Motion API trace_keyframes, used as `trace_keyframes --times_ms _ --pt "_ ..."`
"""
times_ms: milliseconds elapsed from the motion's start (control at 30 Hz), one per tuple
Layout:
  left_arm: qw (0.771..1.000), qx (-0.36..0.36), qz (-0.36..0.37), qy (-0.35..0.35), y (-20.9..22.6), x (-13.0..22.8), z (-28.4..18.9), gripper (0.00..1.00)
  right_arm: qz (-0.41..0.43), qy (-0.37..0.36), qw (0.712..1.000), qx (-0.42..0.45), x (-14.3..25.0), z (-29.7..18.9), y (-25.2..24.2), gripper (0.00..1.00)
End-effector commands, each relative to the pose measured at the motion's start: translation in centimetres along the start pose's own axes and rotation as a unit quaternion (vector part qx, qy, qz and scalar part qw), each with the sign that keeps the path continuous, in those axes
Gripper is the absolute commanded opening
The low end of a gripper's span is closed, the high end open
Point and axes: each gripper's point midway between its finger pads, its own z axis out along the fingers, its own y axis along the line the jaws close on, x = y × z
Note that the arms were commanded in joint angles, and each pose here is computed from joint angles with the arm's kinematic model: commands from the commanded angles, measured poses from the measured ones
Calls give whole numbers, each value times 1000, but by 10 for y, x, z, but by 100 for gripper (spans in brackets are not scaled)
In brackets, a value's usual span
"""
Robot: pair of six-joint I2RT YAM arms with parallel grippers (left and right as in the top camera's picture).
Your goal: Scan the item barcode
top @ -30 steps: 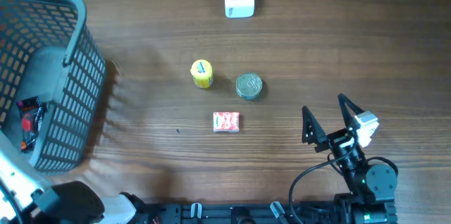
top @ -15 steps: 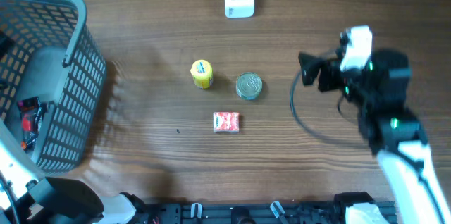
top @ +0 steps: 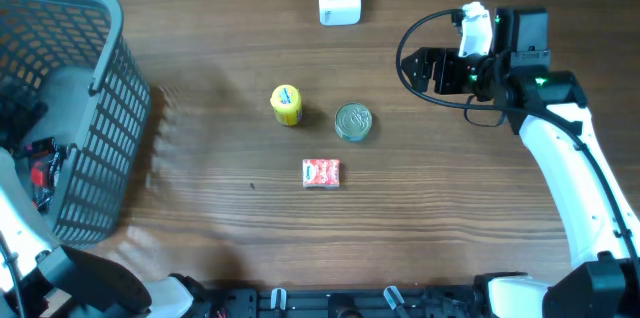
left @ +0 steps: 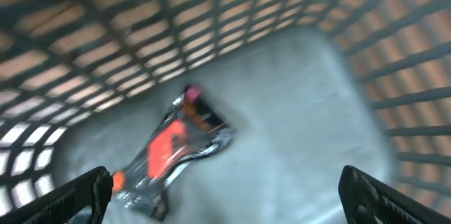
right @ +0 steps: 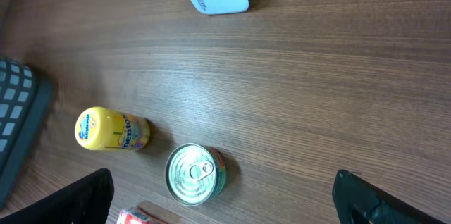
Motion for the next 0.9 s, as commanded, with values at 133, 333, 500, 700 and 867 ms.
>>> trace_keyframes --times_ms 133,333,500,700,867 --pt "992 -78 97 23 33 25 13 100 1 1 1000 24 3 3 -9 100" --pt "985 -79 144 44 40 32 16 100 2 3 1000 24 4 4 -10 100" --pt "975 -76 193 85 40 44 54 100 2 3 1000 24 4 5 -9 100" --pt "968 -75 197 136 43 67 98 100 2 2 999 37 4 5 -14 100" --pt "960 -97 202 169 54 82 119 100 2 1 999 39 4 5 -14 100"
